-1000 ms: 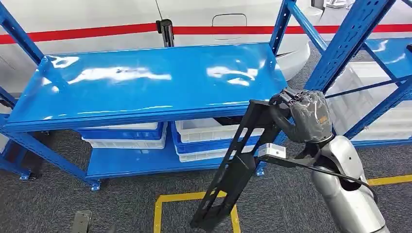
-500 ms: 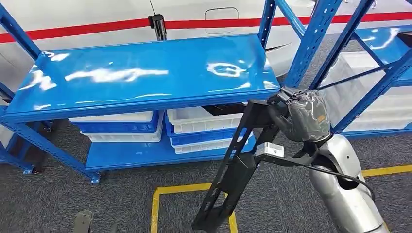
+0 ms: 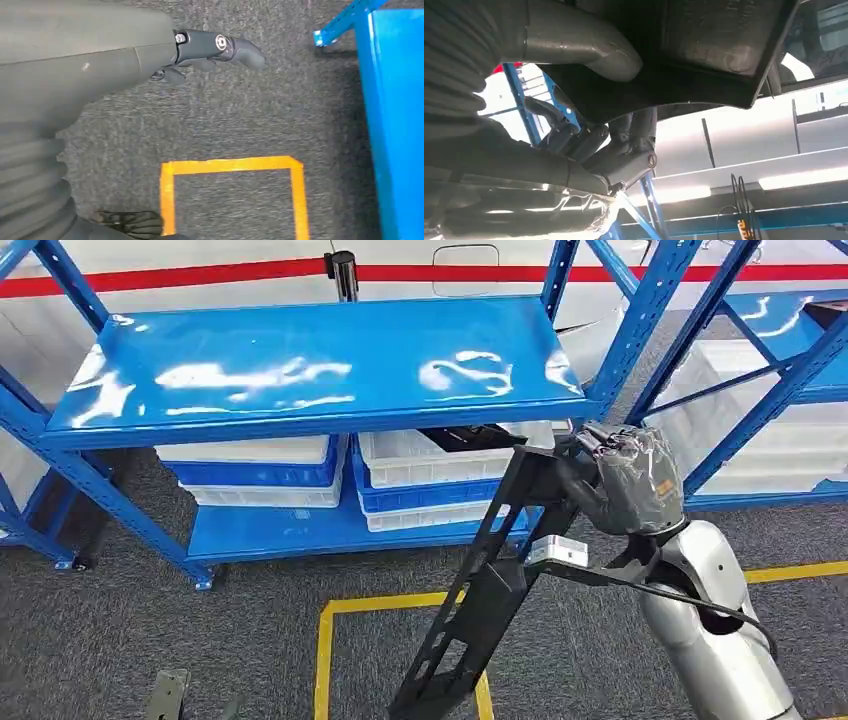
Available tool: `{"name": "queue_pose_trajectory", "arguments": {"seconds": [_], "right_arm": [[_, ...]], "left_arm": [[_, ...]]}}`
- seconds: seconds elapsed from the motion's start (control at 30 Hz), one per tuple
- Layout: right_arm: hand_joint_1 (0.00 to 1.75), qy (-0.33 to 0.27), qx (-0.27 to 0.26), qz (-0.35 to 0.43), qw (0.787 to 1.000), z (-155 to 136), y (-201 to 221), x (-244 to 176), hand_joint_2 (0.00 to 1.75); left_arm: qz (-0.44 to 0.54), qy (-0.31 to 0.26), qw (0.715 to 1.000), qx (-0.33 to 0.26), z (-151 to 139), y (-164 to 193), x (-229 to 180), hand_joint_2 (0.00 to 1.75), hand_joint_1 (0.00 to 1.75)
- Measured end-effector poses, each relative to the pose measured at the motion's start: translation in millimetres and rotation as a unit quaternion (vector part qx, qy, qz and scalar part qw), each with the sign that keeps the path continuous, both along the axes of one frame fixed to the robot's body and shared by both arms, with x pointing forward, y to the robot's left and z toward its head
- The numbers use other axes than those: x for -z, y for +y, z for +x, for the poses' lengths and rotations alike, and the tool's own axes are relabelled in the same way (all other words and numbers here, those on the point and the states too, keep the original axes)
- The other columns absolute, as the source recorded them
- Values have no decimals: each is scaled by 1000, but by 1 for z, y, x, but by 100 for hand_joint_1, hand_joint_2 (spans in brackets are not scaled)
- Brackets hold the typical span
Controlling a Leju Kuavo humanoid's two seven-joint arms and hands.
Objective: Take the parts from the cabinet and place them on the table.
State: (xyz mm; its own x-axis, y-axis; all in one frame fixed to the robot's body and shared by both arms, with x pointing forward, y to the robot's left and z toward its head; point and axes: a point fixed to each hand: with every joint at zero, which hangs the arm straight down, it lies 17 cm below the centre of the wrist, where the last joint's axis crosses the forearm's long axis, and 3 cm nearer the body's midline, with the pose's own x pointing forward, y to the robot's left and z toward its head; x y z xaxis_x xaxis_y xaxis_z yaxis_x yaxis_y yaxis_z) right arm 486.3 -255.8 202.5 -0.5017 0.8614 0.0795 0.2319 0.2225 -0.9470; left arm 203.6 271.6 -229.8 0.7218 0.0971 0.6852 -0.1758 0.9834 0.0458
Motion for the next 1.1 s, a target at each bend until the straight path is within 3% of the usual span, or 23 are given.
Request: {"name": "queue_pose_trajectory", "arguments": {"seconds": [1.1], "right_arm": [[175, 1, -6, -8, 1000, 7, 16, -5, 175]], "left_arm": [[-3, 3, 1000, -12, -7, 3, 2, 175, 0]]}}
